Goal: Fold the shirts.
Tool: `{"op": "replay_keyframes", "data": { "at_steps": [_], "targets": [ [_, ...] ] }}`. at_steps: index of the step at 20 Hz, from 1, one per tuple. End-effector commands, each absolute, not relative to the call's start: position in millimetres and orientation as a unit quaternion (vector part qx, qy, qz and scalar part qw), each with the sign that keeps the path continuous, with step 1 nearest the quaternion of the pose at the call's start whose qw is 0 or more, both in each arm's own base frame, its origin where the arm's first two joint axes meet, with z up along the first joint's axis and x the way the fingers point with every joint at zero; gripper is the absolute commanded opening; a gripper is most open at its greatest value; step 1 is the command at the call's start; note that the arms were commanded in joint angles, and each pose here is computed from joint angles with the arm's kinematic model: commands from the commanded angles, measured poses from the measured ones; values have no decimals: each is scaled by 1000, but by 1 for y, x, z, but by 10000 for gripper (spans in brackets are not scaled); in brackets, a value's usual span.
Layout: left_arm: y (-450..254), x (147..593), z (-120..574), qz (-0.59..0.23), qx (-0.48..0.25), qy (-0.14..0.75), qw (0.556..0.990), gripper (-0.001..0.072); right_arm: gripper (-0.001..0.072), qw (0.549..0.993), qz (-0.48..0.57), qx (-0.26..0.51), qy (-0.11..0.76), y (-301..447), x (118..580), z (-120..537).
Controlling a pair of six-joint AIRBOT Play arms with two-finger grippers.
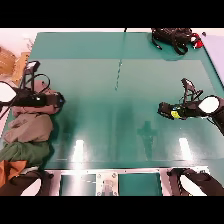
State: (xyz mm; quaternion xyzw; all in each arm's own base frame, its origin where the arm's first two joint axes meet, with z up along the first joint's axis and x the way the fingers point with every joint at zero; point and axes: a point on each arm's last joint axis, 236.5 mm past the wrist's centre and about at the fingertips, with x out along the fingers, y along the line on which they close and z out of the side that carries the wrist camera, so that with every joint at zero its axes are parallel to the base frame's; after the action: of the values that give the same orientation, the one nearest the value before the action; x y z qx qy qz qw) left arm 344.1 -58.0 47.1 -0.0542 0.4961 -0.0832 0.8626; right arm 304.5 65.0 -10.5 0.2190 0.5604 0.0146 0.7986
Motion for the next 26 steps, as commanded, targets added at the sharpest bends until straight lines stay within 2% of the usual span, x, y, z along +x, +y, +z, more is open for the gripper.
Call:
{"op": "replay_keyframes", "data": {
  "at_steps": [1, 3, 5, 7, 10, 11, 12, 13, 15, 17, 20, 22, 24, 26],
  "targets": [
    [45, 373, 66, 74, 91, 435, 893, 720, 197, 811, 12, 222, 541, 63, 315, -7],
    [83, 371, 49, 118, 72, 456, 879, 720, 201, 812, 11, 222, 539, 62, 318, -9],
    [116, 359, 10, 153, 33, 510, 846, 720, 273, 809, 8, 223, 544, 62, 319, -14],
    [116, 357, -29, 136, -6, 551, 824, 720, 272, 808, 6, 224, 545, 62, 321, -18],
    [88, 373, -72, 77, -44, 570, 817, 719, 271, 812, 4, 225, 538, 60, 326, -18],
    [84, 377, -80, 76, -58, 570, 816, 614, 269, 812, 4, 225, 539, 60, 326, -19],
    [85, 378, -82, 75, -58, 572, 815, 225, 256, 812, 3, 226, 539, 59, 326, -19],
    [85, 381, -77, 74, -57, 571, 815, 25, 247, 812, 3, 226, 539, 59, 326, -19],
    [87, 396, -47, 71, -58, 562, 822, 22, 69, 812, 3, 226, 538, 59, 327, -17],
    [72, 418, 5, 35, -66, 543, 836, 22, 16, 810, 4, 227, 540, 58, 328, -10],
    [11, 449, 111, -55, -81, 473, 876, 21, 16, 814, -2, 233, 533, 45, 336, 14],
    [-52, 453, 182, -127, -62, 408, 902, 21, 16, 817, -3, 230, 529, 35, 339, 32],
    [-125, 438, 224, -214, -55, 372, 902, 22, 15, 822, -5, 228, 522, 25, 343, 49],
    [-192, 414, 232, -294, -56, 373, 878, 22, 16, 823, -6, 226, 521, 19, 343, 59]
  ]
}}
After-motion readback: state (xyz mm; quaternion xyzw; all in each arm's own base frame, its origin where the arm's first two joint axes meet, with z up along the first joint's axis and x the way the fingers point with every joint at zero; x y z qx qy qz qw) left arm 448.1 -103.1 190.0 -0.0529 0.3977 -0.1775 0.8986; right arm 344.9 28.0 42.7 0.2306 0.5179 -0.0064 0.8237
